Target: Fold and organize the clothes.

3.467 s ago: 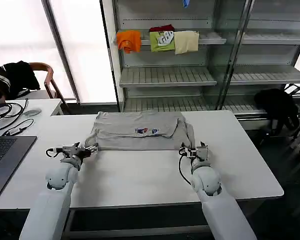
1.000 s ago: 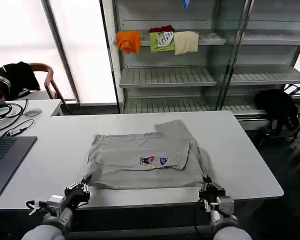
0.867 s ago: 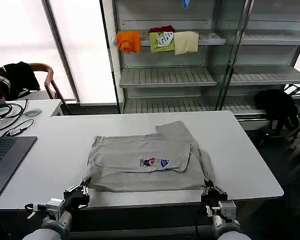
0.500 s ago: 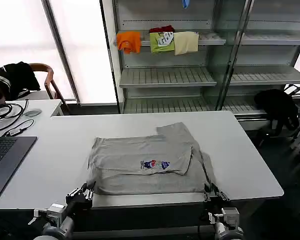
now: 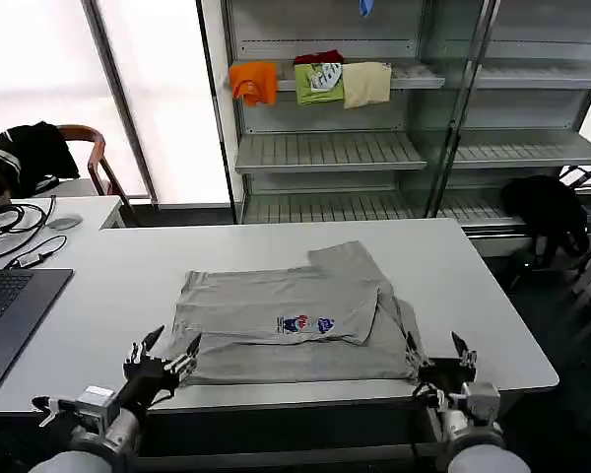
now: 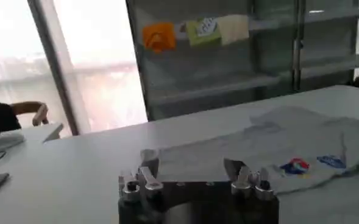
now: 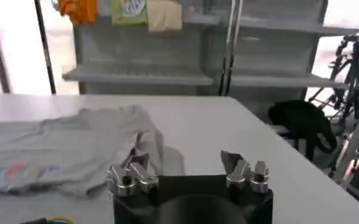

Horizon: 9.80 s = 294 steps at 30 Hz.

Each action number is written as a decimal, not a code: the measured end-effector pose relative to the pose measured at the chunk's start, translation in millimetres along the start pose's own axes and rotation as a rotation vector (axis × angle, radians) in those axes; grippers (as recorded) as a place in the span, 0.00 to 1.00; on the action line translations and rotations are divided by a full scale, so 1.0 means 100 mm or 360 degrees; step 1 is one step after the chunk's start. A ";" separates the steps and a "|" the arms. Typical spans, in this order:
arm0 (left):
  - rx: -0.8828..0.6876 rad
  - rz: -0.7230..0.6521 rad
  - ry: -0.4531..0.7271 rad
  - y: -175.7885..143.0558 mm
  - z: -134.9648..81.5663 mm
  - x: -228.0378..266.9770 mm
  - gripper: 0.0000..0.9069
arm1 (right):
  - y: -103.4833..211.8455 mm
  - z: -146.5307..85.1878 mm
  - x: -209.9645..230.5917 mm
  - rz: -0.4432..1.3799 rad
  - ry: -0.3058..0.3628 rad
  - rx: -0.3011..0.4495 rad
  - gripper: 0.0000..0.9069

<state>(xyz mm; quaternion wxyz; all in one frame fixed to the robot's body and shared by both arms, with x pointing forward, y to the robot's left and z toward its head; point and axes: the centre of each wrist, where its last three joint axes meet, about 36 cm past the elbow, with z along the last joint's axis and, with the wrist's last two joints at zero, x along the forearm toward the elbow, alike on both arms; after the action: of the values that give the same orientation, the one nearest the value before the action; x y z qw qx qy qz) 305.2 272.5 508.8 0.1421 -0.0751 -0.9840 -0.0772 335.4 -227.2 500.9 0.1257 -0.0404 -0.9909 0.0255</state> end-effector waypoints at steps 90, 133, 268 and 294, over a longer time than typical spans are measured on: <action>0.0217 0.0063 0.0376 0.95 0.26 -2.88 0.02 | 0.83 -0.23 -3.56 -0.0215 0.0463 0.0090 0.00; 0.0190 0.0113 0.0108 0.83 -0.09 -2.40 0.01 | 0.75 -0.66 -2.71 -0.0381 0.0109 -0.0079 0.00; 0.0345 -0.0124 0.0166 0.89 0.64 -1.12 0.00 | -0.15 -0.20 -0.70 -0.0258 -0.0064 -0.0063 1.00; -0.0032 -0.0277 0.0050 1.35 0.00 -0.92 0.00 | -0.15 -0.18 -0.62 -0.0203 -0.0071 -0.0044 1.00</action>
<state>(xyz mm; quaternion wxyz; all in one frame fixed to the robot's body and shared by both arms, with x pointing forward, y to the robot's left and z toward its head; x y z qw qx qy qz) 415.4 392.5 500.0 0.1495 0.0104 -0.9836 -0.1004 398.7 -247.1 503.5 0.1045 0.0218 -0.9943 0.0047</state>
